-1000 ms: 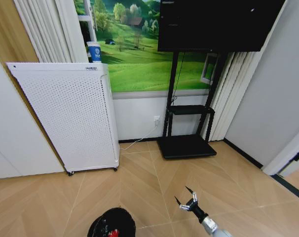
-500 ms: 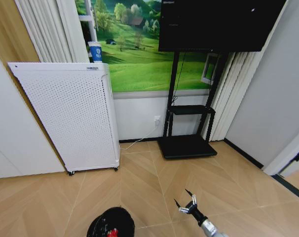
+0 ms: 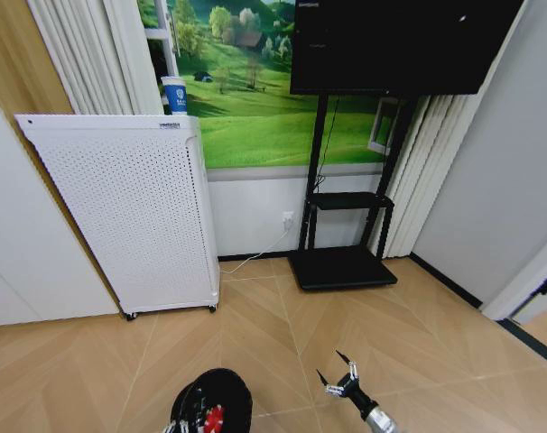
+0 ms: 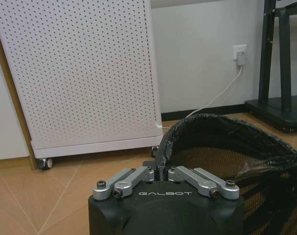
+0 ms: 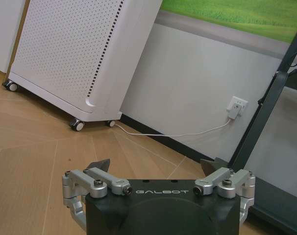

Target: Pick up the trash bin and place the garbage on the floor into it.

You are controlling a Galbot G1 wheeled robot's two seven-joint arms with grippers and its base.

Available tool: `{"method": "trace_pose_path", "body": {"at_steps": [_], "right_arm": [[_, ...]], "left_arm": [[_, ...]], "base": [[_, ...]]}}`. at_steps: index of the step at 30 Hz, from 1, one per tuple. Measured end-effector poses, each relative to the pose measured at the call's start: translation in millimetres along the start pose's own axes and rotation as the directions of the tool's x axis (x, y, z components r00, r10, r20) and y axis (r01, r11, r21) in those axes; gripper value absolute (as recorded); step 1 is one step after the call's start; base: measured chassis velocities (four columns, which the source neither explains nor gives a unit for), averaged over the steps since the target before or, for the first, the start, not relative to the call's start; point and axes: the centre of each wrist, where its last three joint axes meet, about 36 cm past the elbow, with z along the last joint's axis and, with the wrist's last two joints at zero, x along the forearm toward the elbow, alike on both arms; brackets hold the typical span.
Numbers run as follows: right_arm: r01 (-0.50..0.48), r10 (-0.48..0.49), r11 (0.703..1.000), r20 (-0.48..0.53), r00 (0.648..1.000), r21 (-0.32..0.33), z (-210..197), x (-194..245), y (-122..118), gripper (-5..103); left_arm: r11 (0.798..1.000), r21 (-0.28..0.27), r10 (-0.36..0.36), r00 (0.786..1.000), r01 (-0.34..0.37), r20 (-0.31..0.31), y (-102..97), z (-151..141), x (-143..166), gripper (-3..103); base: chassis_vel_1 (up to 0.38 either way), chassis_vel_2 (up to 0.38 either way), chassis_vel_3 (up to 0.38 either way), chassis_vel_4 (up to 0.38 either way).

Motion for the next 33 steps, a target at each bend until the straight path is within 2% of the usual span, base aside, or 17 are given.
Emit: {"method": "trace_pose_path", "body": {"at_steps": [7,19,25,28,29,30,33], "right_arm": [[-0.002,0.002,1.0,-0.015,1.0,0.002,4.1,3.6,1.2,100],[-0.021,0.022,1.0,-0.038,0.999,0.019,12.9,1.5,1.0,100],[-0.011,0.012,1.0,-0.065,0.998,0.028,20.6,9.7,12.4,100],[-0.011,0.013,1.0,-0.071,0.997,0.026,22.8,10.9,20.8,100],[-0.011,0.013,1.0,-0.071,0.997,0.026,22.8,10.9,20.8,100],[-0.014,0.016,1.0,-0.069,0.997,0.027,22.9,8.8,21.1,100],[-0.017,0.019,0.999,-0.067,0.998,0.027,22.9,6.9,21.6,100]], "left_arm": [[1.0,0.022,0.009,1.0,-0.009,-0.012,-6.7,1.3,-1.5,7],[0.999,0.029,0.014,0.999,-0.013,-0.03,-6.7,-2.9,9.9,7],[0.999,0.039,0.004,1.0,-0.003,-0.027,-5.5,-5.0,7.6,19],[0.999,0.044,0.004,0.999,-0.002,-0.034,-6.1,-2.8,8.7,35],[0.999,0.044,0.004,0.999,-0.002,-0.034,-6.1,-2.8,8.7,35],[0.999,0.045,0.004,0.999,-0.003,-0.034,-6.5,-2.8,8.6,45],[0.999,0.046,0.008,0.999,-0.006,-0.035,-7.2,-2.8,9.1,51]], "base": [[0.0,0.0,0.0,0.0],[0.0,0.0,0.0,0.0],[0.0,0.0,0.0,0.0],[0.0,0.0,0.0,0.0],[0.0,0.0,0.0,0.0],[0.0,0.0,0.0,0.0],[0.0,0.0,0.0,0.0]]}}
